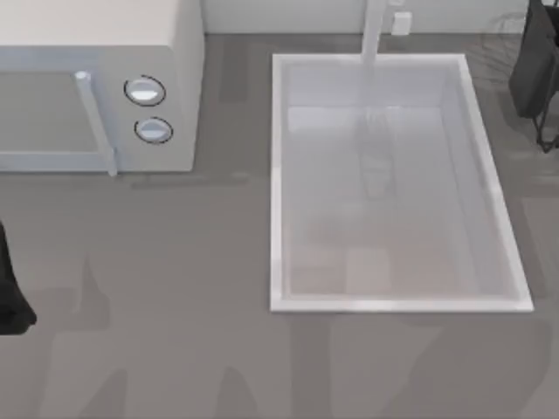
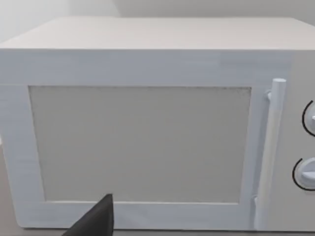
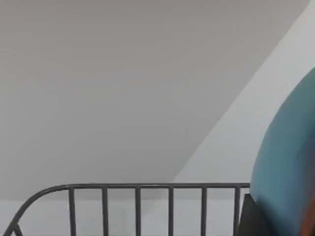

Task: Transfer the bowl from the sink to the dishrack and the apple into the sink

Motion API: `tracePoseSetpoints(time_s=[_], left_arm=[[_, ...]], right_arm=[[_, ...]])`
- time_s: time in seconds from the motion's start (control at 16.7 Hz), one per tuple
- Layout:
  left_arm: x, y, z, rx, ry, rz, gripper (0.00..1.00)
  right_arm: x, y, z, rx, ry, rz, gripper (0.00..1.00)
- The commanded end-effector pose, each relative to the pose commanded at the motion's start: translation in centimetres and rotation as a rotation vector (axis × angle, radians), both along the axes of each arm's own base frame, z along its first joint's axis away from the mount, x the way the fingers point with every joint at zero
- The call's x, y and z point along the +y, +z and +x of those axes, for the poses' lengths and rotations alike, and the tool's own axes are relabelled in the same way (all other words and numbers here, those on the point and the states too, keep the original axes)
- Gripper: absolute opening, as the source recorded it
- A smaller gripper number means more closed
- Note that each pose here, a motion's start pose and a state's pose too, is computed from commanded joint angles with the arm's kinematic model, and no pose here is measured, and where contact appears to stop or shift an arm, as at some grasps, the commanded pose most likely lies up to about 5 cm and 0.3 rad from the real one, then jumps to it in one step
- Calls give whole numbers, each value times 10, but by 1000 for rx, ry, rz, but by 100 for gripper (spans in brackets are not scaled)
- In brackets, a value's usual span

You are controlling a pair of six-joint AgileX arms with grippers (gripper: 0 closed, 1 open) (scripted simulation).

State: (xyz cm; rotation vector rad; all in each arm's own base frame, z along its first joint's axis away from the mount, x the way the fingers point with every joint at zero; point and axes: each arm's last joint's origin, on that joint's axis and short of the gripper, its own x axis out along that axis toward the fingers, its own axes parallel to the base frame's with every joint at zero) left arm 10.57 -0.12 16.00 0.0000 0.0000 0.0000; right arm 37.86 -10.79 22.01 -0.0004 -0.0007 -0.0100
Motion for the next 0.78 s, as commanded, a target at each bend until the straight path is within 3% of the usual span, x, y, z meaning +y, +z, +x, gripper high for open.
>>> tracePoseSetpoints(time_s=[0.24,0.78], left_arm=[[0,0,0,0,0,0,100],[0,0,0,0,0,0,100]], right_arm=[[0,-1,0,1,0,0,0],[0,-1,0,1,0,0,68]])
